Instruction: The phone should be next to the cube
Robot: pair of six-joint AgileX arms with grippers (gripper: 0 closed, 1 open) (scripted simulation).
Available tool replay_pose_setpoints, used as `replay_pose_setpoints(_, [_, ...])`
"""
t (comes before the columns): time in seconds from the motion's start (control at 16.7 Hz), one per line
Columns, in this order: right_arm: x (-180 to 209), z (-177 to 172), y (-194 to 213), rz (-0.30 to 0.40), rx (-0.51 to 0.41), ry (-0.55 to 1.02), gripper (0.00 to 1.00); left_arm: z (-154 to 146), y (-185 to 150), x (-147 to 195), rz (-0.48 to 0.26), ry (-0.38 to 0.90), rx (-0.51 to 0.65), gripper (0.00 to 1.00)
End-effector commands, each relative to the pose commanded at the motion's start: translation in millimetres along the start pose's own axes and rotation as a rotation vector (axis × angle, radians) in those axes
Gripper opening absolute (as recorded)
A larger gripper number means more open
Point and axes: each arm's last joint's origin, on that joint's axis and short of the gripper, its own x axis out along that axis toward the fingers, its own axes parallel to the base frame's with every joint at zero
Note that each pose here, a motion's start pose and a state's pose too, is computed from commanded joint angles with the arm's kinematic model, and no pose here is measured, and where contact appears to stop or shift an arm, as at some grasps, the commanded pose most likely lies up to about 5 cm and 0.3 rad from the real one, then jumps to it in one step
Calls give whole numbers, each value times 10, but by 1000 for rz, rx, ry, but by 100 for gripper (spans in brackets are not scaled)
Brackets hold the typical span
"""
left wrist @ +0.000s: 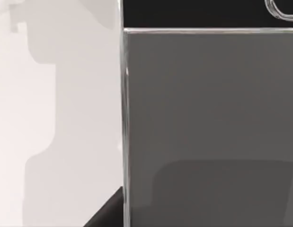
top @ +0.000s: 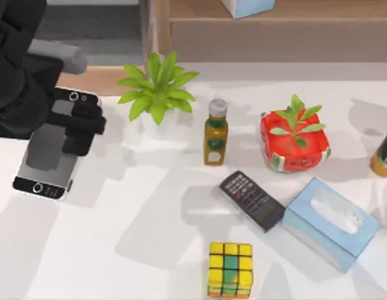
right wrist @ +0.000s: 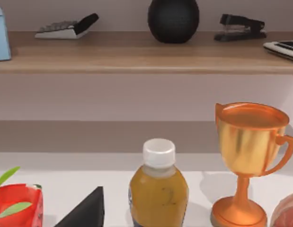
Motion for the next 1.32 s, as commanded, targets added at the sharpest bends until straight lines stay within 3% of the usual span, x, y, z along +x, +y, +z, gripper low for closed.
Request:
replay_pose_setpoints(0.3, [0,0,0,0,0,0,100,-201,-570,179,-22,112,-103,0])
replay_pose_setpoints(0.6, [0,0,0,0,0,0,100,-453,-952,407,30,225,-210,0])
replay_pose_setpoints(0.9, [0,0,0,0,0,0,100,-627,-1116,552,88,281,-275,0])
replay_pose_setpoints(1.32, [0,0,0,0,0,0,100,-630,-1117,549,88,279,-282,0])
